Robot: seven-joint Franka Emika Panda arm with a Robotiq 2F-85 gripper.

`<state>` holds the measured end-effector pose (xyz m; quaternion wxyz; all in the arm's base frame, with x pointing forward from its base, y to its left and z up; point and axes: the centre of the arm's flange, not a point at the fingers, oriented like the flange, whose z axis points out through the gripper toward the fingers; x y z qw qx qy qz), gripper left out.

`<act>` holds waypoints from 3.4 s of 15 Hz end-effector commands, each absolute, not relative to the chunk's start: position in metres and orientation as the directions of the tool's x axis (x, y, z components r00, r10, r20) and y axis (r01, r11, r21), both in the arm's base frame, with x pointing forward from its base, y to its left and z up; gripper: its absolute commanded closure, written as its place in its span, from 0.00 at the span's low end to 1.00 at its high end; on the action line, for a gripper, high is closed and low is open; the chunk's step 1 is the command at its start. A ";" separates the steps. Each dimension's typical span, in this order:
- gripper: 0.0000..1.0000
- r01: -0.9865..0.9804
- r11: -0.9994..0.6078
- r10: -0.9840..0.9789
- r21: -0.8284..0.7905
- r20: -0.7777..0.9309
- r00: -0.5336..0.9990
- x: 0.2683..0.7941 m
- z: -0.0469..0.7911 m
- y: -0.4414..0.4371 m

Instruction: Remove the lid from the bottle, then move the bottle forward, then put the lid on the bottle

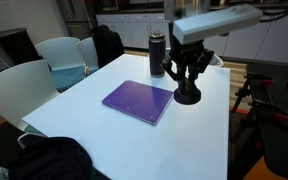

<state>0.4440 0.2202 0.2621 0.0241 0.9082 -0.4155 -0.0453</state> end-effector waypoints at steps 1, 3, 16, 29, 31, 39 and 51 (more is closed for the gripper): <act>0.94 -0.718 -0.690 -0.721 0.088 0.003 0.693 0.444 0.227 0.247; 0.94 -0.690 -0.717 -0.691 0.096 0.033 0.722 0.439 0.211 0.253; 0.94 -0.602 -0.785 -0.605 0.143 0.029 0.796 0.434 0.143 0.256; 0.00 -0.777 -0.611 -0.776 0.153 0.076 0.626 0.466 0.286 0.189; 0.00 -0.828 -0.541 -0.817 0.148 0.144 0.559 0.483 0.328 0.153; 0.00 -0.923 -0.373 -0.787 0.089 0.496 0.366 0.548 0.402 0.049; 0.00 -0.898 -0.439 -0.743 0.018 0.556 0.374 0.573 0.361 0.048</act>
